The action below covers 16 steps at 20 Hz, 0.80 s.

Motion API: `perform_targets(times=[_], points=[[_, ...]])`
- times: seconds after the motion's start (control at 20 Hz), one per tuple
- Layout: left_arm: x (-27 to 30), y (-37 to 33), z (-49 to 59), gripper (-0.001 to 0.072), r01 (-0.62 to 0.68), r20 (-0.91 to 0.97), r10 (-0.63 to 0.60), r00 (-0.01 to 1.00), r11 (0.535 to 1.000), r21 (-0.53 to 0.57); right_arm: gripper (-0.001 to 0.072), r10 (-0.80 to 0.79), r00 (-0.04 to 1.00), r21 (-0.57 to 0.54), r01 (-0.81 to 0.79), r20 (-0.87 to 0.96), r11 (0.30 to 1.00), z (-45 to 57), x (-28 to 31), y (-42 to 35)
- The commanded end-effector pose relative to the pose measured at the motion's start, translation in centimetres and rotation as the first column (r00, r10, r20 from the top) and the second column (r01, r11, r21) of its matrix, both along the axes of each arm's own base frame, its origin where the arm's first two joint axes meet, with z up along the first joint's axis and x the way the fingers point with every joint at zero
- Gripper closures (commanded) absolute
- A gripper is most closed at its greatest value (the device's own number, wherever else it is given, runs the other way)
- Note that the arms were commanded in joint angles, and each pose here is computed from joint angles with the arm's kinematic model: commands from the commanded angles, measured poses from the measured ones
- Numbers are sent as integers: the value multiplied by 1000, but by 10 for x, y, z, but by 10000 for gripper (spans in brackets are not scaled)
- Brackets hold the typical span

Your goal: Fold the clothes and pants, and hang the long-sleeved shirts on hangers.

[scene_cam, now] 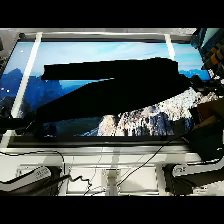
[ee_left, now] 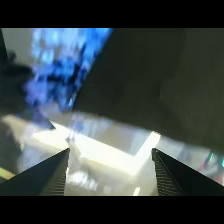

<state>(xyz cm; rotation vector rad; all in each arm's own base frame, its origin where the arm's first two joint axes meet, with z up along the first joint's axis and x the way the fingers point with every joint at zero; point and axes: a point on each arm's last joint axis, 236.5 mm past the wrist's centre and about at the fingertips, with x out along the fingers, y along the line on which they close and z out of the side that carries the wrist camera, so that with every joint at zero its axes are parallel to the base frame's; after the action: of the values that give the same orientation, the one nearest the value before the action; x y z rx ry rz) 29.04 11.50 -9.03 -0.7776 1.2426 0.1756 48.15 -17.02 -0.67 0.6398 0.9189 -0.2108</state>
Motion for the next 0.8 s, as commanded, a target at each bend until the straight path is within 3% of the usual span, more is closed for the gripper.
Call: perform_targets(times=[0.0,0.05,0.2,0.25,0.3,0.35,0.55,0.75], points=[[19,6,-11,316,-81,64,80,995,996,21,689,-3,1000,-3,3,4,1000,1,1,-1],[22,1,-14,365,-57,63,56,996,998,29,689,-3,1000,-2,3,3,1000,1,1,-1],[38,-13,-26,376,-10,71,6,997,998,65,689,1,1000,3,-1,-2,1000,0,-1,1],[45,-16,-29,462,-3,79,-4,997,997,80,689,4,1000,6,-4,-6,1000,0,-1,2],[54,-16,-27,671,-17,107,7,994,996,93,689,5,1000,7,-5,-7,1000,-1,-2,2],[67,-12,-20,697,-49,149,33,988,993,105,689,4,1000,8,-4,-6,1000,0,-1,2],[144,36,66,700,-210,414,132,901,966,149,689,-28,998,47,25,57,999,27,13,4],[220,79,223,702,-303,693,83,716,931,202,690,-10,979,33,4,203,999,100,35,10]])
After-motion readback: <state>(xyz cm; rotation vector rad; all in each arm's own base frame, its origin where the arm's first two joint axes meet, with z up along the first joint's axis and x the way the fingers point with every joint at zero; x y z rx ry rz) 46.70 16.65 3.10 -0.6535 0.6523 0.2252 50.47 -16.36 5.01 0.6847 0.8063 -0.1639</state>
